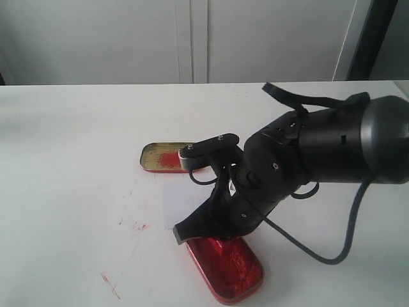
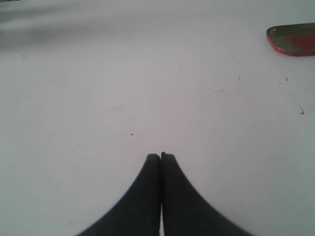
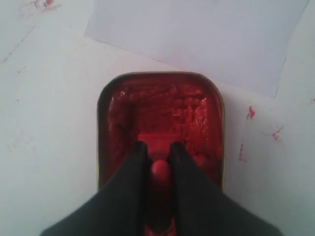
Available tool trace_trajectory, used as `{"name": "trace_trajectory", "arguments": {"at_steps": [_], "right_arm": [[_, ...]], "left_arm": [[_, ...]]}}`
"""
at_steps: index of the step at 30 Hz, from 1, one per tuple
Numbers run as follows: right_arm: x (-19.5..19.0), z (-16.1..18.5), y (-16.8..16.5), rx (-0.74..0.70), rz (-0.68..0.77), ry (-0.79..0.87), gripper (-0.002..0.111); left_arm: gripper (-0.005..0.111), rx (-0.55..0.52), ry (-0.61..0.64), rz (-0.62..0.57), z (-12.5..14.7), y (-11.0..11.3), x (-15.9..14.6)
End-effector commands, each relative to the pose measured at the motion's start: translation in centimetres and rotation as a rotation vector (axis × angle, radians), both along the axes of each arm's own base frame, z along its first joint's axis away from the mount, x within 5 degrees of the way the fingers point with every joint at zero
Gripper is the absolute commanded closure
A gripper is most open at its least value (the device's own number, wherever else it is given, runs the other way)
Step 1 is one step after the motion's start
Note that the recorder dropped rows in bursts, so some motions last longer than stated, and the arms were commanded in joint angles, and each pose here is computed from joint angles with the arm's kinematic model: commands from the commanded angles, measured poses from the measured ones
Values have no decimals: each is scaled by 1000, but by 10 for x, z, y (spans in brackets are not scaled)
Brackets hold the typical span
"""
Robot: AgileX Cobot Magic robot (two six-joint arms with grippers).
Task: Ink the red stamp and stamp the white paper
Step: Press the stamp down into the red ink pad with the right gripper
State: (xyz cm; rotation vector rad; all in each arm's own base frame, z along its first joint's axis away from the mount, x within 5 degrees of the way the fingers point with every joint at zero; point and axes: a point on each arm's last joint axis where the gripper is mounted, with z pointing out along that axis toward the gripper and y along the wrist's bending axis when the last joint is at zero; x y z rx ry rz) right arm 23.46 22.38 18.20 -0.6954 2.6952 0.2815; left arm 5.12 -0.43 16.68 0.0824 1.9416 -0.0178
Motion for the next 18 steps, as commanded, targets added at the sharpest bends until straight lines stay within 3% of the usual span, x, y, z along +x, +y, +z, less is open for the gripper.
{"name": "trace_trajectory", "arguments": {"at_steps": [1, 18], "right_arm": [[2, -11, 1, -11, -1, 2, 108], [7, -27, 4, -40, 26, -12, 108]], "left_arm": [[107, 3, 1, 0, -1, 0, 0], [107, 3, 1, 0, -1, 0, 0]]}}
